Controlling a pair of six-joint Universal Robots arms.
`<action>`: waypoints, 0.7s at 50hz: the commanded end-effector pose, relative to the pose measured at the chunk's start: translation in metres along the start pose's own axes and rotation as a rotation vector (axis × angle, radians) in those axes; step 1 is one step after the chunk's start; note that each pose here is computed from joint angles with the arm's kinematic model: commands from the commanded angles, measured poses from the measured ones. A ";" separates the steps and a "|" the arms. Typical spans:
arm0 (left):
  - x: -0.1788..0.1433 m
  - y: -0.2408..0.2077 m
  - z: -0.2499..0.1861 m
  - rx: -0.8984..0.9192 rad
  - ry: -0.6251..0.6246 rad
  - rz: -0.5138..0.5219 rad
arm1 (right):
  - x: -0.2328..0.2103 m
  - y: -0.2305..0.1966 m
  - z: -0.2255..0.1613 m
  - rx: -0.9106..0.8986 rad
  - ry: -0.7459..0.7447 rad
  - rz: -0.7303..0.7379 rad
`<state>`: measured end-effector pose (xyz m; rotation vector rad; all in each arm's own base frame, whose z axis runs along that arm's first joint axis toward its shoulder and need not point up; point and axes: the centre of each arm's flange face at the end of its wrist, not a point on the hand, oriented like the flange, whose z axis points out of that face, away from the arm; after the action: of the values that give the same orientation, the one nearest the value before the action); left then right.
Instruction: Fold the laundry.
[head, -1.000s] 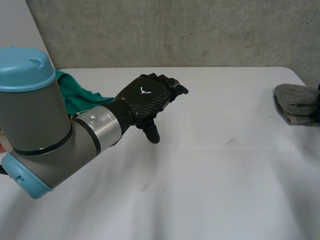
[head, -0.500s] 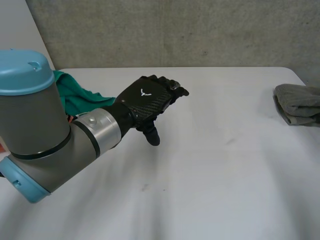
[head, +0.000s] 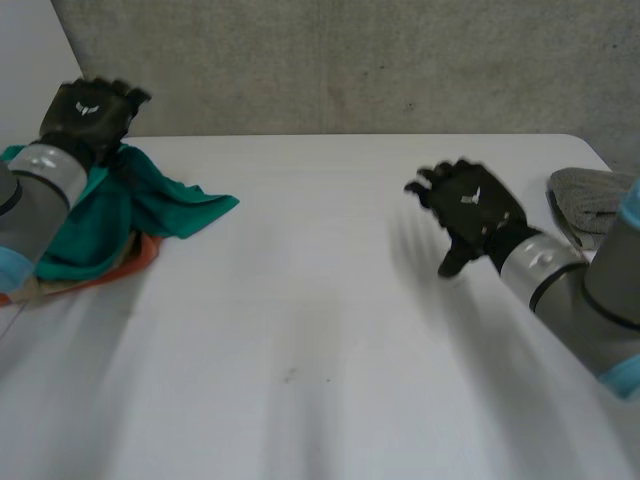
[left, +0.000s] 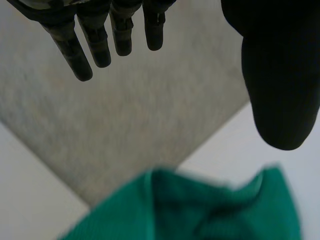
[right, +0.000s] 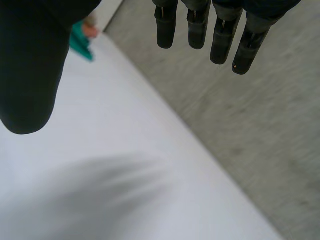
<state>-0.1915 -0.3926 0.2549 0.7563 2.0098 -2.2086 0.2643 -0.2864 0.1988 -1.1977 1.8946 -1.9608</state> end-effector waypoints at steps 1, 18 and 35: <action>-0.014 0.078 0.032 -0.118 0.008 0.139 | -0.016 0.018 -0.013 -0.082 -0.044 -0.013; -0.017 0.090 0.067 0.115 -0.112 0.188 | -0.025 0.031 -0.020 -0.131 -0.065 0.008; 0.092 -0.085 -0.051 0.391 0.276 -0.245 | -0.004 0.028 -0.018 -0.142 0.036 -0.002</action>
<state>-0.2518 -0.3659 0.2870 0.7809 1.7767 -2.7199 0.2510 -0.2693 0.1701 -1.2377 2.0455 -1.8523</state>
